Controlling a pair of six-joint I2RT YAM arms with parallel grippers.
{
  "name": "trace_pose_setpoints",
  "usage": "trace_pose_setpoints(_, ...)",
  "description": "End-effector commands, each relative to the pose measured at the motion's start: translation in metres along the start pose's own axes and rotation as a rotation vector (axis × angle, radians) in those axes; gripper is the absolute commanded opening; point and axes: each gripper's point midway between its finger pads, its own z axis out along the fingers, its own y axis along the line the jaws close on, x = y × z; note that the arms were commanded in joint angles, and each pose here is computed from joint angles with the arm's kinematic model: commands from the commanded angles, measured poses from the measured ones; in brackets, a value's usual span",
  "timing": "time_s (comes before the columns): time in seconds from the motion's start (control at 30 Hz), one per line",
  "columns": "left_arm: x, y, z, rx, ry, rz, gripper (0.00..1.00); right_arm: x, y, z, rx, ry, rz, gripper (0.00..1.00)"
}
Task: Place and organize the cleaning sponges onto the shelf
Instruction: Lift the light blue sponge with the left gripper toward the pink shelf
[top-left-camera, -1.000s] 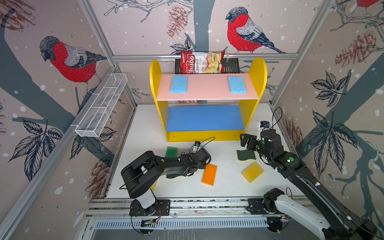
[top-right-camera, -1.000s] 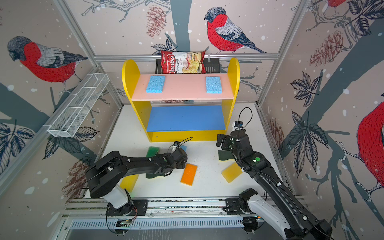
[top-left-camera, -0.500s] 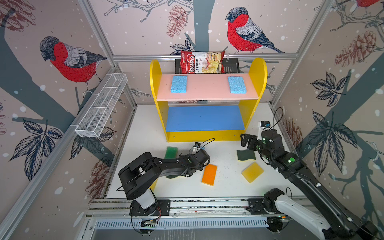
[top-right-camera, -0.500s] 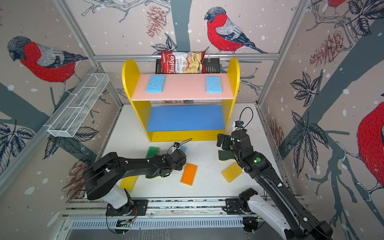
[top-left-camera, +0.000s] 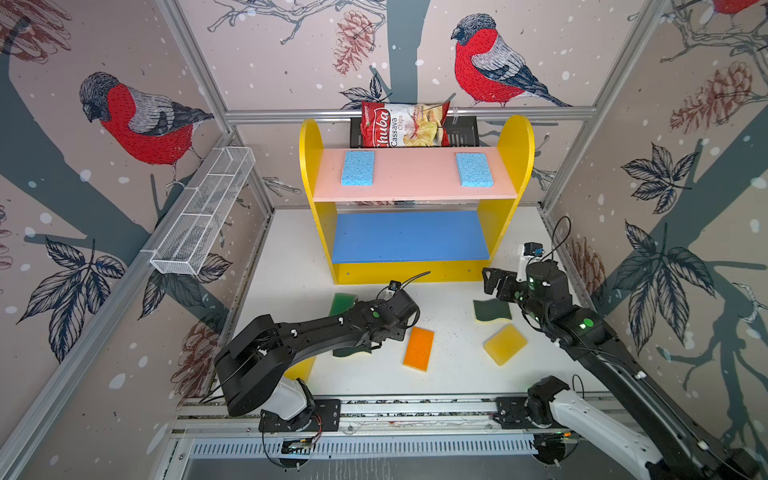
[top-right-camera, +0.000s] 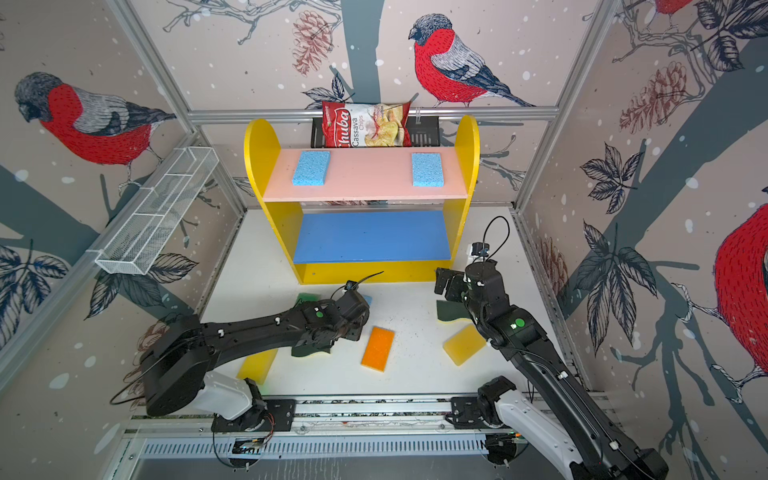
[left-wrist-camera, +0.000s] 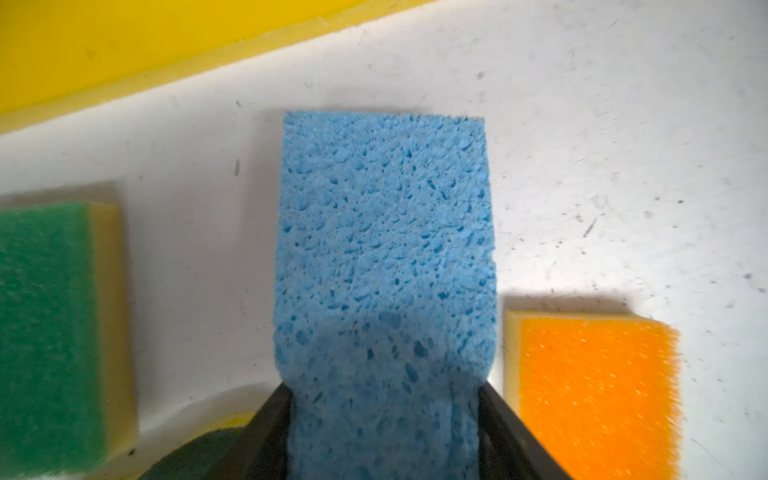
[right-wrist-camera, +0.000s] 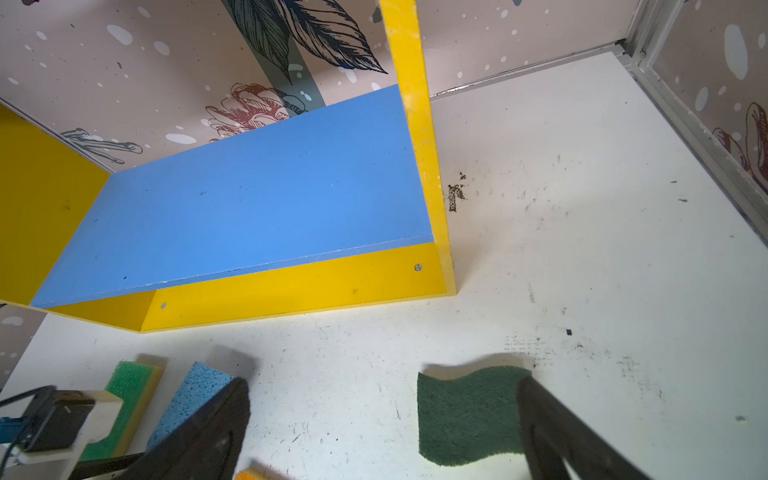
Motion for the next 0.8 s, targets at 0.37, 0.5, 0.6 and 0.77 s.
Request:
trace_pose_setpoints(0.37,-0.05,-0.004,-0.098,0.103,-0.144,0.017,0.64,-0.01,0.009,-0.004,-0.043,-0.028,-0.017,0.99)
trace_pose_setpoints(0.5,-0.068,-0.007,-0.126,0.138,-0.202,0.032,0.64,-0.015,0.011,-0.006,-0.048,-0.033,-0.023,0.99)
trace_pose_setpoints(0.6,-0.081,-0.008,-0.144,0.146,-0.24,0.035,0.65,-0.018,0.013,-0.008,-0.053,-0.04,-0.023,0.99)
trace_pose_setpoints(0.77,-0.105,-0.012,-0.177,0.181,-0.32,0.063,0.65,-0.024,0.014,-0.013,-0.057,-0.051,-0.021,1.0)
